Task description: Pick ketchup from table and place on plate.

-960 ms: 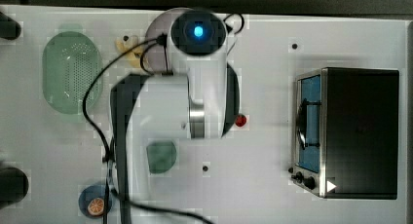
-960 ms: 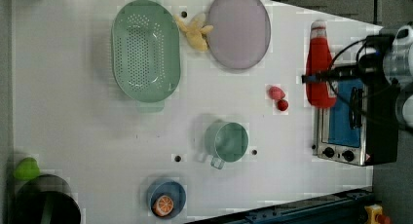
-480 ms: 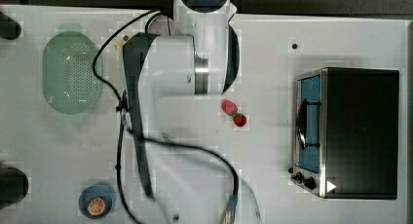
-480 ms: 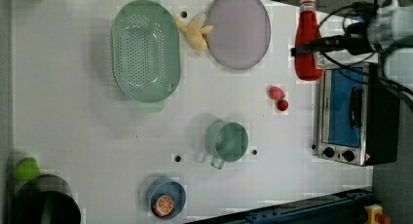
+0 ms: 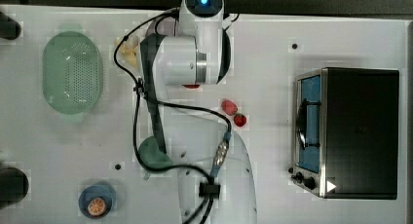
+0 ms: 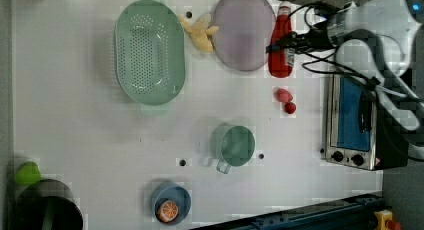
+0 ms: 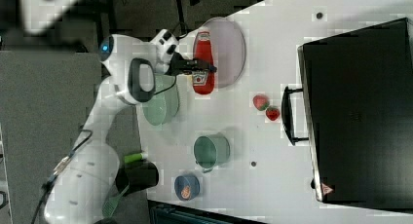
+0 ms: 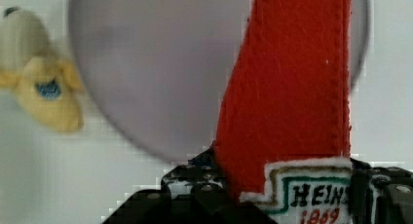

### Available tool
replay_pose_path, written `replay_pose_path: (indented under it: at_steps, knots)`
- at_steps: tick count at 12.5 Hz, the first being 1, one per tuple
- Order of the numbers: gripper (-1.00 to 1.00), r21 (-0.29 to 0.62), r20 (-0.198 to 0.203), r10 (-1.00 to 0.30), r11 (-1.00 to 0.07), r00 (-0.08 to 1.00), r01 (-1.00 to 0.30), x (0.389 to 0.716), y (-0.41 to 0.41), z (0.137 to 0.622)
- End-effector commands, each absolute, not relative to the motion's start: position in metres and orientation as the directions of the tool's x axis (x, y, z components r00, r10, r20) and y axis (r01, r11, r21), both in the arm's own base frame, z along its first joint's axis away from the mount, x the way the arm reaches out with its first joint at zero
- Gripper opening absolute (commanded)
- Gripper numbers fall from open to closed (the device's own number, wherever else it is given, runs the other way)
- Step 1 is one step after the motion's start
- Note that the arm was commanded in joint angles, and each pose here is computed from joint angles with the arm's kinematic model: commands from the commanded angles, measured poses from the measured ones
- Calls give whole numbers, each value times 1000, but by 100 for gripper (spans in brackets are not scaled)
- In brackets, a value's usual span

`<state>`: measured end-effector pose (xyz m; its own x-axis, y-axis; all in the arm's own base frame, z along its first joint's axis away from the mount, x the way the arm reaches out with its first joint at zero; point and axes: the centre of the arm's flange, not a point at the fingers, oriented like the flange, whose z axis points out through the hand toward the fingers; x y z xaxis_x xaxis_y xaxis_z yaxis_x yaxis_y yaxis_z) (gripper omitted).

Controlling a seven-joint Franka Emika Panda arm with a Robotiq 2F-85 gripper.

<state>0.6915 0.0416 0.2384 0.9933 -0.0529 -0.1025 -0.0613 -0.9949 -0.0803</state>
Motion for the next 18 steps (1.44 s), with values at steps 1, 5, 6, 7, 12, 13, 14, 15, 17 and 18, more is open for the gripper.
replay_pose_path:
  at_steps: [1, 5, 6, 7, 12, 13, 14, 15, 17, 18]
  knots:
    - [27, -115, 52, -159, -982, 986, -152, 727, 59, 277]
    - [97, -119, 49, -161, -981, 986, -155, 731, 61, 252]
    - [100, -121, 61, -162, -981, 985, -154, 732, 61, 261]
    - [100, -123, 80, -170, -979, 982, -160, 733, 60, 277]
    - [100, -100, 21, -439, -895, 898, -435, 708, 48, 362]
    - [100, -92, 10, -497, -864, 868, -494, 699, 45, 378]
    - [100, -83, 6, -547, -835, 837, -545, 689, 42, 395]
    - [100, -79, 10, -586, -808, 810, -584, 677, 39, 411]
    - [100, -85, 35, -630, -775, 775, -626, 653, 32, 445]
    - [100, -84, 45, -638, -769, 769, -633, 640, 28, 460]
